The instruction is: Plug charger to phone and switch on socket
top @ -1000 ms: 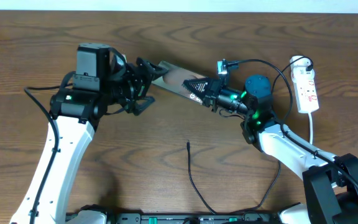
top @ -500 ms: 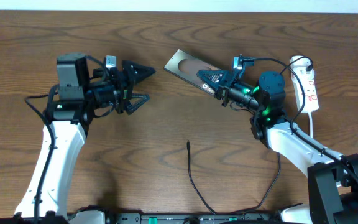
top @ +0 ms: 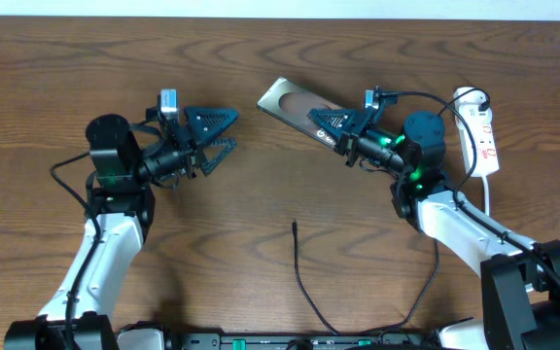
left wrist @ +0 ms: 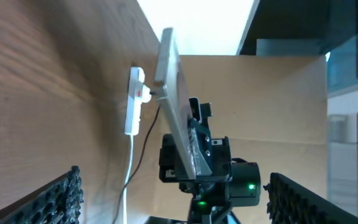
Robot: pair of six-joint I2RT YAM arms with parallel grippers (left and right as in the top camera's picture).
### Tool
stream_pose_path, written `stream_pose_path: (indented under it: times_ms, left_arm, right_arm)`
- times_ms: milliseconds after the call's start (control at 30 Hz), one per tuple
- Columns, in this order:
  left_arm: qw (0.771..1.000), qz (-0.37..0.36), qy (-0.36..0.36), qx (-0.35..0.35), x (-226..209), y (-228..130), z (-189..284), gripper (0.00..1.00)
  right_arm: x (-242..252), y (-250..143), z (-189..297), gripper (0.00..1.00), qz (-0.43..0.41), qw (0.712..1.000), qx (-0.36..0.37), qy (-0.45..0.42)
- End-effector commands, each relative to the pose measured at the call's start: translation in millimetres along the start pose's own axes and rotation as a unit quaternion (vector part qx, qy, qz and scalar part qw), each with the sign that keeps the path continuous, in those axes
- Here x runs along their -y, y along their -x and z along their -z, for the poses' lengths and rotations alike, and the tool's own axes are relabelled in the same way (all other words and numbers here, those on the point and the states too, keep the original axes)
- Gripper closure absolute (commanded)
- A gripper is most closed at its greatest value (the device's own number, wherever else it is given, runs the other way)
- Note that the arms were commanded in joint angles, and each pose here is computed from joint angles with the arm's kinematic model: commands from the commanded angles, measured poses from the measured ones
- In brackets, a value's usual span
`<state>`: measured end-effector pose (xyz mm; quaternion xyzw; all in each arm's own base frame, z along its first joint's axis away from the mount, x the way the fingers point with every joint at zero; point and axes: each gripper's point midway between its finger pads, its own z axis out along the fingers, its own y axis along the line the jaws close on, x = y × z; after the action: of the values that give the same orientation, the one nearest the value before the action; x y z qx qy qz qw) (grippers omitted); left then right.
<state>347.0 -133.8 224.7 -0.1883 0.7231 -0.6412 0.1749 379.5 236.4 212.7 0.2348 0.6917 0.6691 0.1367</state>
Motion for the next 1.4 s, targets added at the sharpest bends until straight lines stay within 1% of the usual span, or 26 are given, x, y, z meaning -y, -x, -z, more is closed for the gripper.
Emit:
stream_pose_path:
  times_ms: [0,233,433,600,733,900,1067,1367]
  left_arm:
    - [1.0,0.026,0.001,0.009,-3.6,0.5,1.0,0.1]
    - [0.997,0.064,0.007,0.043,-6.7,12.0,1.7,0.1]
    - [0.992,0.1,0.011,0.081,-9.8,24.7,3.3,0.09]
    - [0.991,0.095,0.013,0.091,-10.6,28.3,4.0,0.1]
    - [0.991,0.088,0.014,0.098,-11.0,30.4,4.4,0.1]
    - [0.995,0.043,0.016,0.089,-9.7,27.7,3.9,0.09]
    - [0.995,0.041,0.016,0.086,-9.6,26.8,3.7,0.1]
    - [0.995,0.041,0.017,0.094,-10.3,29.4,4.2,0.1]
  right_arm:
    - [-13.2,-10.6,-10.9,0.99,0.003,1.0,0.004,0.017]
    - [-19.2,-34.6,-30.6,0.99,0.015,0.999,0.014,0.032]
    - [-18.0,-48.1,-46.5,0.99,0.014,0.998,0.058,0.035]
    - [-16.5,-64.9,-56.5,0.99,0.009,0.996,0.078,0.038]
    - [-14.9,-79.3,-62.2,0.99,-0.013,0.996,0.079,0.04]
    - [-13.3,-93.4,-66.6,0.99,-0.049,0.995,0.071,0.041]
    - [-12.2,-104.9,-69.4,0.99,-0.079,0.994,0.059,0.041]
    - [-10.9,-116.2,-72.0,0.99,-0.078,0.995,0.052,0.04]
